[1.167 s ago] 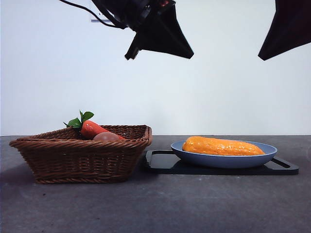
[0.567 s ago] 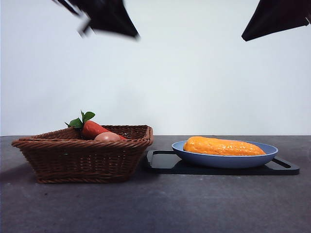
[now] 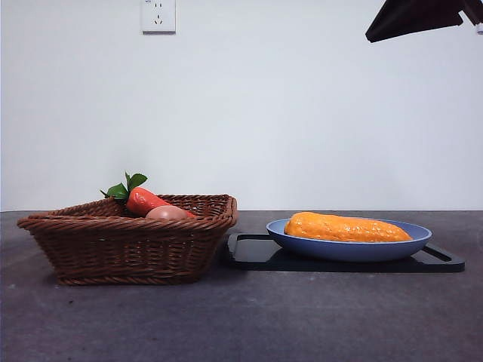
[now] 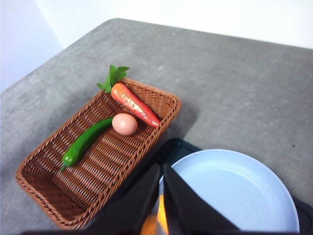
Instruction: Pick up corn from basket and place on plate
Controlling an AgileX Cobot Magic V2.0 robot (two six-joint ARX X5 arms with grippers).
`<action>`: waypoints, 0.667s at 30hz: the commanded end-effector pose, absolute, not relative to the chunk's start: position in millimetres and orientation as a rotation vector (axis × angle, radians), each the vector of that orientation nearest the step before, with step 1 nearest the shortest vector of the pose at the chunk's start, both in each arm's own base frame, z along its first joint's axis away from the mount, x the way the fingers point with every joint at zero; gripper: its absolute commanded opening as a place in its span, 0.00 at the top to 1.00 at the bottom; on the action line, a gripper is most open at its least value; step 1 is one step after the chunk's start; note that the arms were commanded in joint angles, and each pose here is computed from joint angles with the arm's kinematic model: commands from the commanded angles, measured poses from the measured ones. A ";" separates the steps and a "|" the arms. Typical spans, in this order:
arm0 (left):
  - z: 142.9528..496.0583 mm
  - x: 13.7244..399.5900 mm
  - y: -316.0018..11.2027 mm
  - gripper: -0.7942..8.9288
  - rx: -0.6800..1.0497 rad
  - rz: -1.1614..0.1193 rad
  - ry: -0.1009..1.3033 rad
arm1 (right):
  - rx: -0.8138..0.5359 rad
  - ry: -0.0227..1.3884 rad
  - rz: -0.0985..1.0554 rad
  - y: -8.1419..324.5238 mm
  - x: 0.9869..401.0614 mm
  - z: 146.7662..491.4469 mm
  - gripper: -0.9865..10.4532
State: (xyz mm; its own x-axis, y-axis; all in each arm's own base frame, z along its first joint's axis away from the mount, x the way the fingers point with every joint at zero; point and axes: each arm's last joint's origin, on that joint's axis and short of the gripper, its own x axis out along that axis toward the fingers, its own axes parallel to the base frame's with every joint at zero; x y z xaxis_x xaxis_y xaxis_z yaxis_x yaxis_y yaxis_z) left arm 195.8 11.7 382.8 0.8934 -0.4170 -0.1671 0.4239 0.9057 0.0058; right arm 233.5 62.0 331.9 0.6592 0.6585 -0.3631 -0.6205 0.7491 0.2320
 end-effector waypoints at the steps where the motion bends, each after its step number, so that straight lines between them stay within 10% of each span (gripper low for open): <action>1: 352.5 178.3 14.1 0.91 0.066 -0.407 0.115 | 0.079 0.420 0.730 63.2 236.3 334.0 0.91; 20: 209.8 110.4 13.1 0.91 0.058 -0.094 0.098 | 0.074 0.388 0.731 63.5 237.4 336.7 0.91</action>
State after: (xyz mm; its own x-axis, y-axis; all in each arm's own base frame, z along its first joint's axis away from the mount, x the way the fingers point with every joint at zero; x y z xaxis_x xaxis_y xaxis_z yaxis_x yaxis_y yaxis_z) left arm 111.0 12.5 211.6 0.9886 -0.1066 -0.1063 0.1142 0.9911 0.0683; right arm 235.3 62.3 336.1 0.6758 0.6618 -0.3244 -0.6311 0.7470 0.2092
